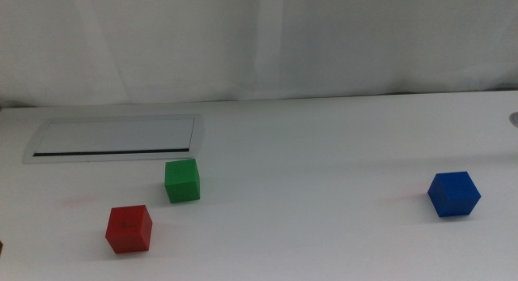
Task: Stack red cubes first, then green, then blue cubes in a specific spot.
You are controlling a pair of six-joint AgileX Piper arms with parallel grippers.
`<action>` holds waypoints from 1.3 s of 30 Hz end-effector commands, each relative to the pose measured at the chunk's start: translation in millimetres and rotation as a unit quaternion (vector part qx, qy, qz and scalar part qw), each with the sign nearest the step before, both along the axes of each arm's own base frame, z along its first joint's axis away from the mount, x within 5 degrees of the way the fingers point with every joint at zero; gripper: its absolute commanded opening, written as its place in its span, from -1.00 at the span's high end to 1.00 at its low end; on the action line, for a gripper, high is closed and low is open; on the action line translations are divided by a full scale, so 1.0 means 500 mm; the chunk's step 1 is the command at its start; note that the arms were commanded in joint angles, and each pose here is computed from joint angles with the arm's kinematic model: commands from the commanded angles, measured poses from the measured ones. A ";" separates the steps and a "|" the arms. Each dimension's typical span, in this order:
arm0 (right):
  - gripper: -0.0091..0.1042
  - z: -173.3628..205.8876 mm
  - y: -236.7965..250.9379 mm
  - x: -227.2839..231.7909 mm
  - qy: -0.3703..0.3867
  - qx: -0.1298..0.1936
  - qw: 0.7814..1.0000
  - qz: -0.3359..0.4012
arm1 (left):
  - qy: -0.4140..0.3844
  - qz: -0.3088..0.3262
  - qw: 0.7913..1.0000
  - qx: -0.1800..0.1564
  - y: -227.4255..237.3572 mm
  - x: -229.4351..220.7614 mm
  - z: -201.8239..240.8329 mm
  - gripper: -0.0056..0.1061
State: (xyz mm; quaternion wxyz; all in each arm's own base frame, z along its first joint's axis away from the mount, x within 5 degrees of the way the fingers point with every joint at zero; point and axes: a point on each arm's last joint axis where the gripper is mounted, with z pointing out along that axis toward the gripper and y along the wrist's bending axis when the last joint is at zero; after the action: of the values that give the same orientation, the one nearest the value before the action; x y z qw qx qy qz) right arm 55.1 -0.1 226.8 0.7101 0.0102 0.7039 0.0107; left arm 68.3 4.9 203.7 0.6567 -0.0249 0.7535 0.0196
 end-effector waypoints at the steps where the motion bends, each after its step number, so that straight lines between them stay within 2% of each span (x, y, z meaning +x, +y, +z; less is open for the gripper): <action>1: 0.88 0.000 0.000 -0.001 -0.006 -0.005 1.000 0.002 | -0.005 0.000 1.000 -0.001 0.000 -0.001 0.000 0.93; 2: 0.88 0.000 0.000 -0.001 -0.006 -0.005 1.000 0.002 | -0.006 0.001 1.000 -0.010 0.000 -0.001 0.000 0.93; 5: 0.88 0.000 0.000 -0.001 -0.006 -0.005 1.000 0.002 | -0.005 0.001 1.000 -0.009 0.000 -0.001 0.000 0.93; 6: 0.76 0.000 0.001 -0.001 -0.006 -0.003 1.000 0.002 | -0.005 0.001 1.000 -0.009 0.000 -0.001 0.000 0.77; 8: 0.60 0.000 0.001 -0.001 -0.006 0.005 1.000 0.003 | -0.005 0.001 1.000 -0.009 0.000 -0.001 0.000 0.59; 10: 0.36 0.000 0.001 -0.001 -0.005 0.012 1.000 0.004 | -0.005 0.001 1.000 -0.009 0.000 -0.001 0.000 0.30; 13: -0.17 0.001 0.002 -0.001 -0.009 0.026 1.000 0.006 | -0.005 0.002 1.000 -0.016 0.000 0.000 0.000 -0.21; 15: -0.52 0.004 0.002 -0.001 -0.016 0.048 0.999 0.009 | -0.007 0.003 1.000 -0.030 0.000 0.000 0.000 -0.45; 18: -0.86 0.005 0.003 -0.001 -0.018 0.068 0.997 0.011 | -0.012 0.004 0.999 -0.046 -0.001 0.000 0.002 -0.77; 23: -0.88 0.005 0.003 -0.001 -0.019 0.077 0.997 0.012 | -0.023 0.001 0.998 -0.050 -0.002 0.001 0.006 -0.76; 26: -0.88 0.006 0.003 -0.001 -0.020 0.077 0.997 0.012 | -0.037 -0.002 0.998 -0.059 -0.003 0.001 0.011 -0.76; 28: -0.88 0.006 0.003 -0.001 -0.021 0.077 0.997 0.012 | -0.042 0.000 0.996 -0.078 -0.003 0.001 0.016 -0.76; 32: -0.88 0.007 0.003 -0.001 -0.024 0.077 0.997 0.012 | -0.052 0.002 0.995 -0.086 -0.002 0.003 0.047 -0.76; 34: -0.88 0.007 0.003 -0.001 -0.024 0.077 0.997 0.012 | -0.031 0.014 0.995 -0.093 0.001 0.005 0.068 -0.76; 37: -0.88 0.007 0.003 -0.001 -0.024 0.077 0.997 0.012 | 0.013 0.033 0.992 -0.122 0.005 0.008 0.112 -0.76; 39: -0.88 0.007 0.003 -0.001 -0.024 0.077 0.997 0.012 | 0.029 0.029 0.993 -0.114 0.004 0.018 0.164 -0.76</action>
State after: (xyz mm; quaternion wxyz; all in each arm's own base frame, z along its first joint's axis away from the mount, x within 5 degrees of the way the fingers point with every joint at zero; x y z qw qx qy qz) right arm 55.0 1.3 230.4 0.7203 0.0583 0.6874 0.0728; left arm 75.4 7.4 275.3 0.6387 -0.1174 0.7593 -0.0419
